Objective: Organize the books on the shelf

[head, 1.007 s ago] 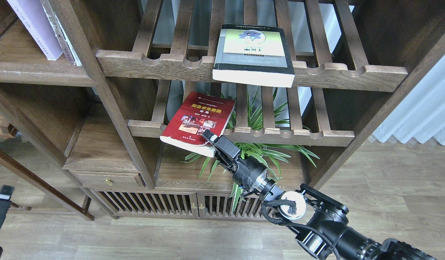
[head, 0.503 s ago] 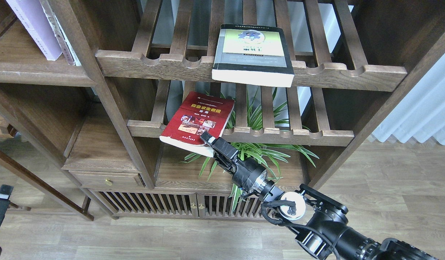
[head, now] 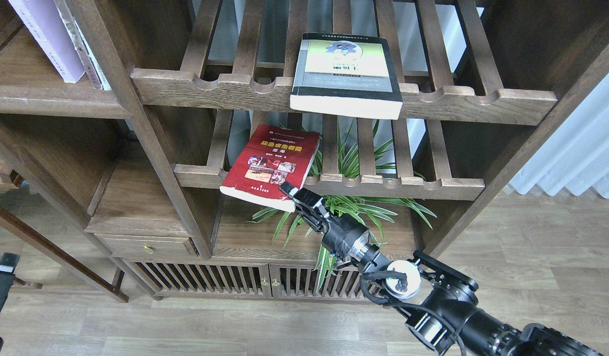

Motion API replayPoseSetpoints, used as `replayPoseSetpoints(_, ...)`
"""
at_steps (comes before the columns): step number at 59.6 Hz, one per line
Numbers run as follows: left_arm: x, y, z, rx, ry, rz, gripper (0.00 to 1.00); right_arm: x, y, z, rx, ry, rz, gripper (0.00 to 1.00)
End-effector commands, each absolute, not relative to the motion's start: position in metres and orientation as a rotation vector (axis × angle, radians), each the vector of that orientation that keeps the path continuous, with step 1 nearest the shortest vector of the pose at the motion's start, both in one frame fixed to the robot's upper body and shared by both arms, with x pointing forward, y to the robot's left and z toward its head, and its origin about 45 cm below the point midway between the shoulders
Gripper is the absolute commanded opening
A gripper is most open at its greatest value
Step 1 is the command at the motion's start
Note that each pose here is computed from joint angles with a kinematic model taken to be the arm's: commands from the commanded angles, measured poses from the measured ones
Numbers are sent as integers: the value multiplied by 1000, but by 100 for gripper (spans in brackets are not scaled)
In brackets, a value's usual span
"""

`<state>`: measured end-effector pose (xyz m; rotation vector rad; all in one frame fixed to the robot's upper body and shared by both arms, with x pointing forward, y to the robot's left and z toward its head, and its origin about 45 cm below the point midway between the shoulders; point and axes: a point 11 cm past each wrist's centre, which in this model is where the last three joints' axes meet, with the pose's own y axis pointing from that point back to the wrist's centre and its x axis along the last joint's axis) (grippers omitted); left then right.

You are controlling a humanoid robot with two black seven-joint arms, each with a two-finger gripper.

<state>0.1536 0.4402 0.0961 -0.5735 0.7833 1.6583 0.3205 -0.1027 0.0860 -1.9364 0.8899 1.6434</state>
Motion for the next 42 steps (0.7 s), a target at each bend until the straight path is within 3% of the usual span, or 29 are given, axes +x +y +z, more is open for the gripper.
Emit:
replayPoseSetpoints(1, 154, 435, 94, -573, 802, 1645, 99, 313, -97, 86, -1959, 840, 1668, 9)
replayPoseSetpoints(3, 154, 434, 93, -578, 808, 1643, 99, 311, -97, 85, -1964, 830, 1682, 4)
replayPoseSetpoints(15, 153, 418, 84, -608, 891, 1605, 99, 279, -84, 71, -2016, 749, 1799, 4)
replayPoseSetpoints(29, 136, 367, 57, -585, 1192, 1451, 99, 202, -66, 44, -2102, 585, 2025, 4)
replayPoseSetpoints(42, 130, 339, 47, -585, 1338, 1374, 99, 165, -64, 31, -2133, 504, 2150, 4)
